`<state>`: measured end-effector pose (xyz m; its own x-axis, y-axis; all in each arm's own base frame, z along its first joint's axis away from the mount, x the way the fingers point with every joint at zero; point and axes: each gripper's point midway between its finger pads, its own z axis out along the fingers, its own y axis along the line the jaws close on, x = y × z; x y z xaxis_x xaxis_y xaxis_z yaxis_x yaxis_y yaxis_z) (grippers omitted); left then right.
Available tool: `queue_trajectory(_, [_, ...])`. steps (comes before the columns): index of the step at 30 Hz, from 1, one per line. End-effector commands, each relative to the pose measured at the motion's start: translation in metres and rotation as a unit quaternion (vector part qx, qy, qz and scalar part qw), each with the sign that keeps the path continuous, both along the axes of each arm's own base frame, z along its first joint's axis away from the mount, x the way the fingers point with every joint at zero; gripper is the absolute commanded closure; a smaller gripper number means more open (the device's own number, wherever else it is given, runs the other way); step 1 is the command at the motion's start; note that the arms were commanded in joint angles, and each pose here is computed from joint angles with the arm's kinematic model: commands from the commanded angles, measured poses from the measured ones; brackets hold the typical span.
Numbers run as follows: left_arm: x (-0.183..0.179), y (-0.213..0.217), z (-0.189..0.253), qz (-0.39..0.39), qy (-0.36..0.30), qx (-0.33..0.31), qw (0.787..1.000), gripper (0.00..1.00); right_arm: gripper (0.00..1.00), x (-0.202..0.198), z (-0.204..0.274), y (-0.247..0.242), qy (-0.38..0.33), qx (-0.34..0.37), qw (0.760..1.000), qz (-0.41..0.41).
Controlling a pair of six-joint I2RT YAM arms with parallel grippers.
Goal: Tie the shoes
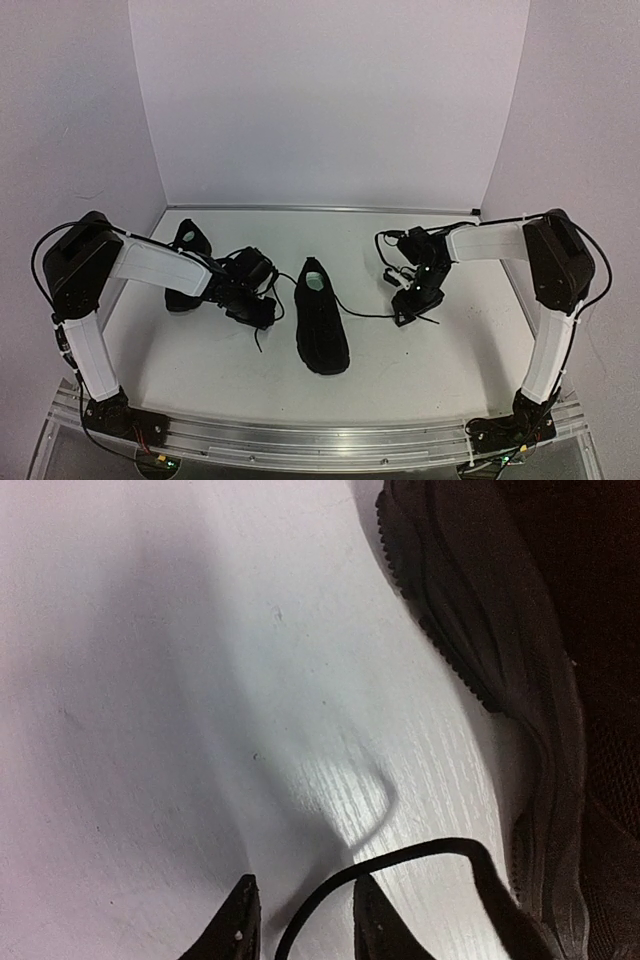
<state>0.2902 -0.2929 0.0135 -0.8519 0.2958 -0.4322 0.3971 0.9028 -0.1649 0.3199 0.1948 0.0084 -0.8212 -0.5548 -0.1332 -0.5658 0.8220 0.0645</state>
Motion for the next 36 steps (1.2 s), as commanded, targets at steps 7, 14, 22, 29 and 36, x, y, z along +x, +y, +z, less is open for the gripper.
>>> queue_trajectory(7, [-0.006,0.007,-0.003,-0.01,0.017,0.02,1.0,0.76,0.3,-0.004,0.018,-0.026,-0.005,-0.061,0.998,0.002])
queue_trajectory(14, [-0.014,0.014,0.016,-0.01,0.012,0.009,1.0,0.51,0.36,-0.016,-0.002,-0.032,0.024,-0.079,0.996,0.021])
queue_trajectory(22, [-0.029,0.019,0.021,-0.009,0.024,-0.012,1.0,0.44,0.46,-0.011,-0.02,-0.037,0.027,-0.103,0.994,0.025])
queue_trajectory(29, [-0.031,0.018,0.007,-0.017,0.029,-0.004,0.999,0.4,0.76,-0.014,-0.024,-0.032,0.031,-0.102,0.994,0.024])
queue_trajectory(36, [-0.033,0.022,-0.013,-0.019,0.04,0.023,0.999,0.62,1.0,-0.017,-0.013,-0.02,0.022,-0.073,0.997,-0.006])
